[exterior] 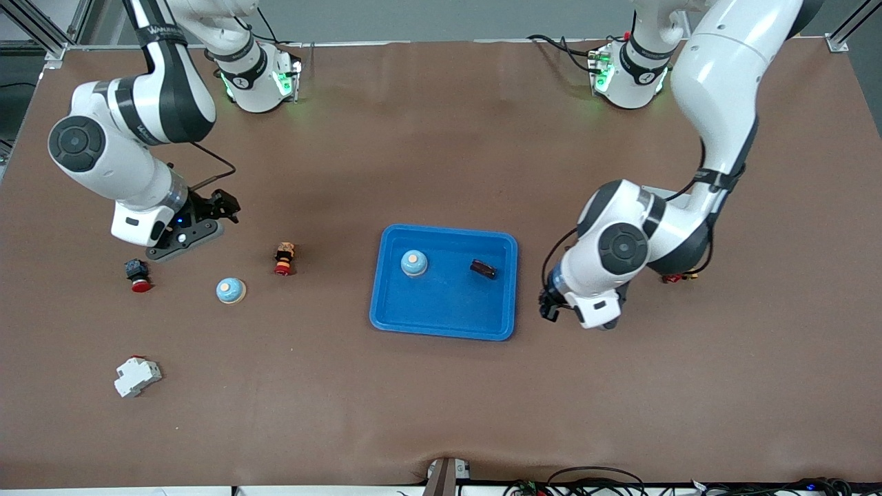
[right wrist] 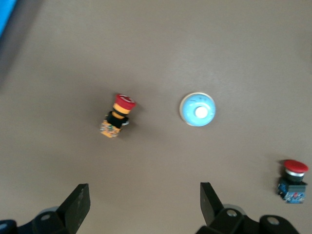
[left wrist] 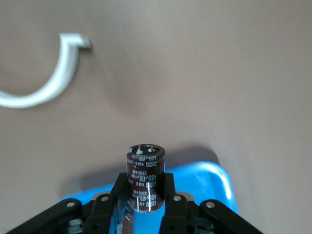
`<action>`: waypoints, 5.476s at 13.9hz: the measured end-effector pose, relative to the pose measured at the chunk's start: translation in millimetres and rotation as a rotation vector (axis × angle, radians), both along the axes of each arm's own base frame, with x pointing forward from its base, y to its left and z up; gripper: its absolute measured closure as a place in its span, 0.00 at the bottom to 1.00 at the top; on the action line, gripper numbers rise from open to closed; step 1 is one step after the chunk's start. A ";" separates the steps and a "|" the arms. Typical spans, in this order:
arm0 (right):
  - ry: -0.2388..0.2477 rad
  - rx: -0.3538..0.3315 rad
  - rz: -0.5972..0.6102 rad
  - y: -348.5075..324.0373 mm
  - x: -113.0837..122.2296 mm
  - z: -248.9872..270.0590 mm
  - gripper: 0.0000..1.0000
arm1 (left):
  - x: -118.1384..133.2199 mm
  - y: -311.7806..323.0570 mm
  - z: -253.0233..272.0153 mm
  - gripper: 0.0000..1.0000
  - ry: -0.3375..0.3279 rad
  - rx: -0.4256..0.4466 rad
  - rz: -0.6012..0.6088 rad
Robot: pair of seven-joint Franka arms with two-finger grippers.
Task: Place electrolytic capacitor and blue bell in tray
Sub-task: 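Carry the black capacitor over the tray while the right gripper reaches the bell, then place the black capacitor in the tray while the right gripper grasps the bell, then lift the second bell with the right gripper while the left gripper retracts, then lower the second bell into the tray with the right gripper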
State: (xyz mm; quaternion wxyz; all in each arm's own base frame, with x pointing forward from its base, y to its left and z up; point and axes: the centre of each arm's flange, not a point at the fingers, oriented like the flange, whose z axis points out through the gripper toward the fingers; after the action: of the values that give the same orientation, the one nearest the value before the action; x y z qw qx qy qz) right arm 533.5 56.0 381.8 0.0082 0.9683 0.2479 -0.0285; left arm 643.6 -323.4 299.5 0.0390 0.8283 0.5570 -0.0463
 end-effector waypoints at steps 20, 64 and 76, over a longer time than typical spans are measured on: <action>0.031 0.017 0.045 -47.0 54.2 -176.8 0.00 | -3.9 -77.5 -47.0 0.09 -0.135 -0.067 0.068; 0.129 -0.063 -0.414 181.4 89.6 -41.0 0.31 | -103.3 307.1 372.3 0.00 -0.090 0.071 -1.016; 0.058 0.069 -0.592 316.4 83.6 -92.8 0.31 | -106.2 293.0 372.1 0.00 -0.085 0.066 -1.043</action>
State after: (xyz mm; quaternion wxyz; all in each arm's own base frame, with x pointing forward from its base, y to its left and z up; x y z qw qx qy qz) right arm 617.1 372.4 289.0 -0.0403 0.9970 -0.0444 -0.0490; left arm 537.4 -30.4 671.6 0.0070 0.9975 0.0699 -0.0084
